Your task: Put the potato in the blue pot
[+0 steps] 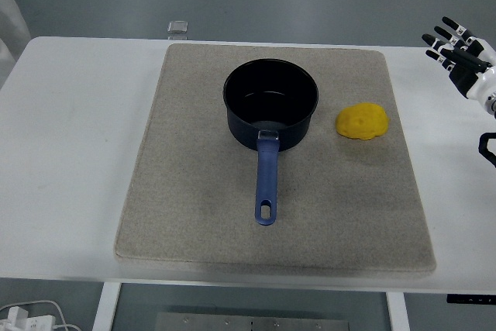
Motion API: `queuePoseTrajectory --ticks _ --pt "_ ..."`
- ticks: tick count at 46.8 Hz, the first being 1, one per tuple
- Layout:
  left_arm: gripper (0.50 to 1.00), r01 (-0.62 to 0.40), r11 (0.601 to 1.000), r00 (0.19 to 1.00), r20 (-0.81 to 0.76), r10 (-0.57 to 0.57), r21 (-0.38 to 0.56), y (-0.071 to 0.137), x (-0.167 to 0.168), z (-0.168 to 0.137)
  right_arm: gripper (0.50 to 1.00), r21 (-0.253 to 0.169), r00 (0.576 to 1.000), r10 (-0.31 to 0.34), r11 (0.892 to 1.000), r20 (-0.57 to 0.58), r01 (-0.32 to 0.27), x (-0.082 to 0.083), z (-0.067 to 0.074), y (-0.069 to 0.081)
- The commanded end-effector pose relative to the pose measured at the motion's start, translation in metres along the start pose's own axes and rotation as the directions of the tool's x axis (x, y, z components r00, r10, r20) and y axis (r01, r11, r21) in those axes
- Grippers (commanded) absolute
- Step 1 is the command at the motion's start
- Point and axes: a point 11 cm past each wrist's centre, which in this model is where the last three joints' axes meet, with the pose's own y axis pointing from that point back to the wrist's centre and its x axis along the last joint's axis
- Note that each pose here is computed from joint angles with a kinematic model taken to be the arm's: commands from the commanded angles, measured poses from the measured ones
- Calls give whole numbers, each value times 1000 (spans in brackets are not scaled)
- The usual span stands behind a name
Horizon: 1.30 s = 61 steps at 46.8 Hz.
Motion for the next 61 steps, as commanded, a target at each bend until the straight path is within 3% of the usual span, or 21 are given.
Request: queuePoseTrajectory --ticks 1,37,61 --pt "999 4 1000 1000 -1 -4 -1 0 -1 0 926 -1 1000 -1 1000 0 1 0 0 0" --pt "999 -1 1000 1000 1 1 2 0 0 0 926 0 1000 9 1000 -6 -9 1 0 0" --pt "999 -1 1000 1000 1 1 2 0 0 0 926 4 1000 -21 1000 -3 21 -9 2 -1"
